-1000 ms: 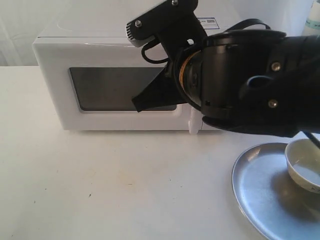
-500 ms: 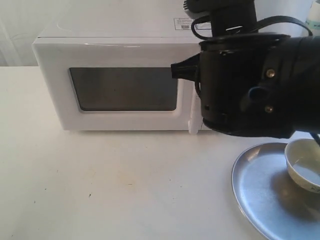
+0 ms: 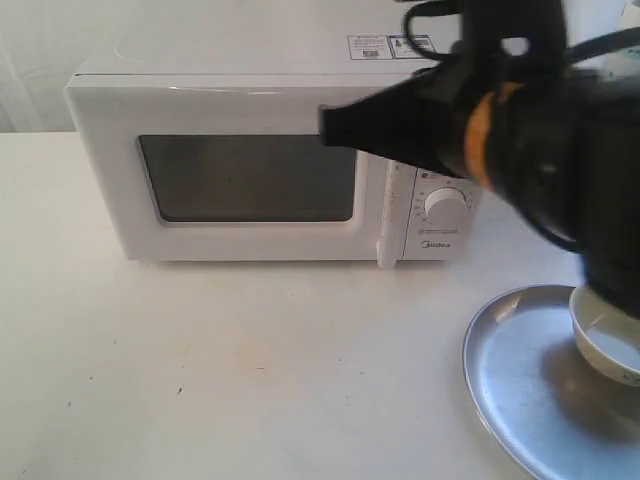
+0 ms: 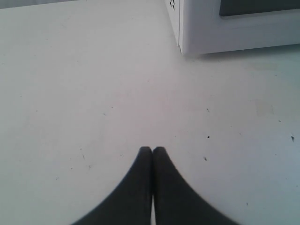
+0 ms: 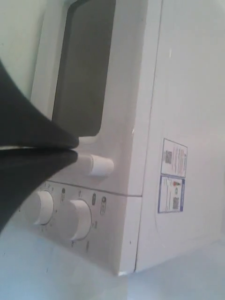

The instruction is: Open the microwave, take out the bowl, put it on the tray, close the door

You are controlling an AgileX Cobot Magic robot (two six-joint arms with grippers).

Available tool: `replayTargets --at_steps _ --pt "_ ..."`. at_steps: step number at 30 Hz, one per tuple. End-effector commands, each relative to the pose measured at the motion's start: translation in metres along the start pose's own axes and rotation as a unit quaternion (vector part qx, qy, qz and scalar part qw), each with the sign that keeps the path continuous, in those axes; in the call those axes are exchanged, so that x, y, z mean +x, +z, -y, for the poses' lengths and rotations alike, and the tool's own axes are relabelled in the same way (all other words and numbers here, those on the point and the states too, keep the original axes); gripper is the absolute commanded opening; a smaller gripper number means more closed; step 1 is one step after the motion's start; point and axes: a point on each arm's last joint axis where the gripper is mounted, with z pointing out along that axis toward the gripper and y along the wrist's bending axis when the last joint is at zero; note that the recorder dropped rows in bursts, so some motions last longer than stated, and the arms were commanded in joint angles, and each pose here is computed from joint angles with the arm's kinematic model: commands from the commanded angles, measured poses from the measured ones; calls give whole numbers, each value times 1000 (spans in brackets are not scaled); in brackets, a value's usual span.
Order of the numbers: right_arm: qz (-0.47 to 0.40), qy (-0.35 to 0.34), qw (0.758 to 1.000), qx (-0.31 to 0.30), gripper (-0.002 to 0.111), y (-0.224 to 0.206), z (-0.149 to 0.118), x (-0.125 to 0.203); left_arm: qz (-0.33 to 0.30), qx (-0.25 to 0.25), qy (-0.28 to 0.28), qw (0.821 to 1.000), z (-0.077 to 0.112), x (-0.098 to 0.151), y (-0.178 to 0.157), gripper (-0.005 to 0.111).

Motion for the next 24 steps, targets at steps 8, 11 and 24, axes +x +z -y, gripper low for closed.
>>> replayTargets --at_steps 8,11,24 --pt "146 159 975 -57 0 -121 123 4 1 5 -5 1000 1 -1 0 0" --pt "166 195 965 -46 0 -135 144 17 1 5 -5 1000 1 -1 0 0" --pt "141 294 945 -22 0 -130 168 96 1 5 -5 1000 1 -1 0 0"
